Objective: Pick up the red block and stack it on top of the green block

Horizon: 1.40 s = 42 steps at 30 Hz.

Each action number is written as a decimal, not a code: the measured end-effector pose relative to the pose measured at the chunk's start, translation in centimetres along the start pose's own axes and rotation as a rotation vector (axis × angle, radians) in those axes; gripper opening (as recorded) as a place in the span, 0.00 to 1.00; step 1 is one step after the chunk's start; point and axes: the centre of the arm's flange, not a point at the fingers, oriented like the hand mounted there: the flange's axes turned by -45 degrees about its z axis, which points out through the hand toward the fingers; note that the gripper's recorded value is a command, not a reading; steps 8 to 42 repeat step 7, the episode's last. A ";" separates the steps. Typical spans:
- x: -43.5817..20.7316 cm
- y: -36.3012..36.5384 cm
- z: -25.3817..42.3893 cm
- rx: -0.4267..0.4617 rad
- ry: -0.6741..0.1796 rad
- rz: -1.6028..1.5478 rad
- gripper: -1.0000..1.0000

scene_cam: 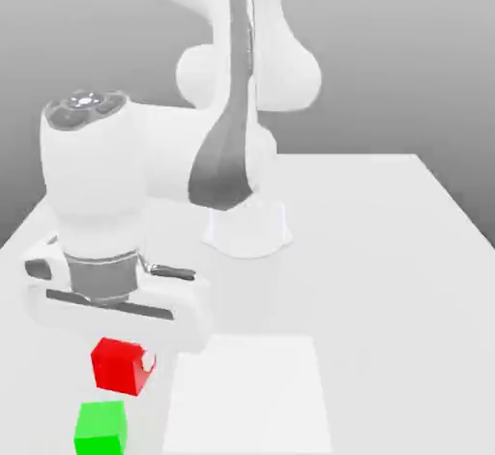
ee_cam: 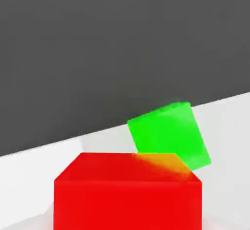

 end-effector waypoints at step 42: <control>0.2 0.5 4.6 -0.001 0.000 -0.002 1.00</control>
